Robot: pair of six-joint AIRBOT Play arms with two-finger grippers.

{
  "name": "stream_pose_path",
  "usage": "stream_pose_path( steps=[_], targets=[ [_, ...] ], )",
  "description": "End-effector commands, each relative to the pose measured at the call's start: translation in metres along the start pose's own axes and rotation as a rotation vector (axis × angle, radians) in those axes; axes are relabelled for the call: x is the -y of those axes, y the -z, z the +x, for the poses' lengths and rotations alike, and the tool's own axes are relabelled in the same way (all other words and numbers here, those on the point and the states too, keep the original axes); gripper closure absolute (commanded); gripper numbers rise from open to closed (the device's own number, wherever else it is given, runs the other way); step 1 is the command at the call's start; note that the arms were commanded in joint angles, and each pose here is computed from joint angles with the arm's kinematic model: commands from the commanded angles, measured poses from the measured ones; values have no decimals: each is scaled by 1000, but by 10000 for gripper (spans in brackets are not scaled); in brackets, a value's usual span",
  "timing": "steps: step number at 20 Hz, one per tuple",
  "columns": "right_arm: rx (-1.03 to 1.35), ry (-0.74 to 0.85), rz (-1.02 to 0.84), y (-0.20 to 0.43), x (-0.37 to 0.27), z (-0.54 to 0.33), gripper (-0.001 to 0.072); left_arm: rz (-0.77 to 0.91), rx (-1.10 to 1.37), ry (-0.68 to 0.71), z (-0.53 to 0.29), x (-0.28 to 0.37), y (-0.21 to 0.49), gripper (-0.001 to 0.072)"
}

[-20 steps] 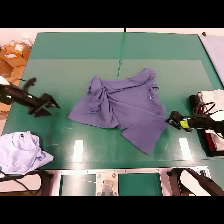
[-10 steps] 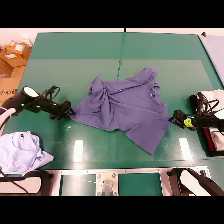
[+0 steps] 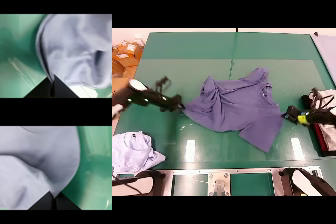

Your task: Fold the shirts.

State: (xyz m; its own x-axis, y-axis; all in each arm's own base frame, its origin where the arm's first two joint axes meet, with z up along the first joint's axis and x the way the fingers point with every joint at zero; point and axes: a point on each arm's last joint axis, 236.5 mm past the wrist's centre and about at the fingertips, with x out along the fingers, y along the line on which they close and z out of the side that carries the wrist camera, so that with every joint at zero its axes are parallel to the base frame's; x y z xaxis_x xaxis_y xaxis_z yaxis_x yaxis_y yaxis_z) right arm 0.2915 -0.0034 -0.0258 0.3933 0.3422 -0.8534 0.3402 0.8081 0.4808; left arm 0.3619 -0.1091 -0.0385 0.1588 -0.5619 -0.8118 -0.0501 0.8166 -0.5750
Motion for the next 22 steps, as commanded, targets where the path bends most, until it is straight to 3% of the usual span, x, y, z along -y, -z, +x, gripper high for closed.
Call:
stream_pose_path(
  steps=[1, 5, 8, 11, 16, 22],
  targets=[
    [142, -54, -108, -43, -49, -65, 696, 99, 149, -43, -98, 36, -27, 687],
    [620, -140, -274, -100, -156, -254, 695, 347, 692, -77, -298, 146, -53, 687],
    [942, -205, -392, -82, -222, -388, 695, 554, 1090, -71, -441, 245, 2, 687],
    [1231, -208, -452, -42, -253, -496, 695, 688, 1353, -62, -527, 304, 82, 686],
    [1525, -156, -517, 7, -265, -586, 695, 739, 1444, -89, -550, 317, 125, 686],
    [1249, -101, -392, -71, -222, -483, 695, 570, 1189, -117, -474, 255, 41, 686]
  ],
)
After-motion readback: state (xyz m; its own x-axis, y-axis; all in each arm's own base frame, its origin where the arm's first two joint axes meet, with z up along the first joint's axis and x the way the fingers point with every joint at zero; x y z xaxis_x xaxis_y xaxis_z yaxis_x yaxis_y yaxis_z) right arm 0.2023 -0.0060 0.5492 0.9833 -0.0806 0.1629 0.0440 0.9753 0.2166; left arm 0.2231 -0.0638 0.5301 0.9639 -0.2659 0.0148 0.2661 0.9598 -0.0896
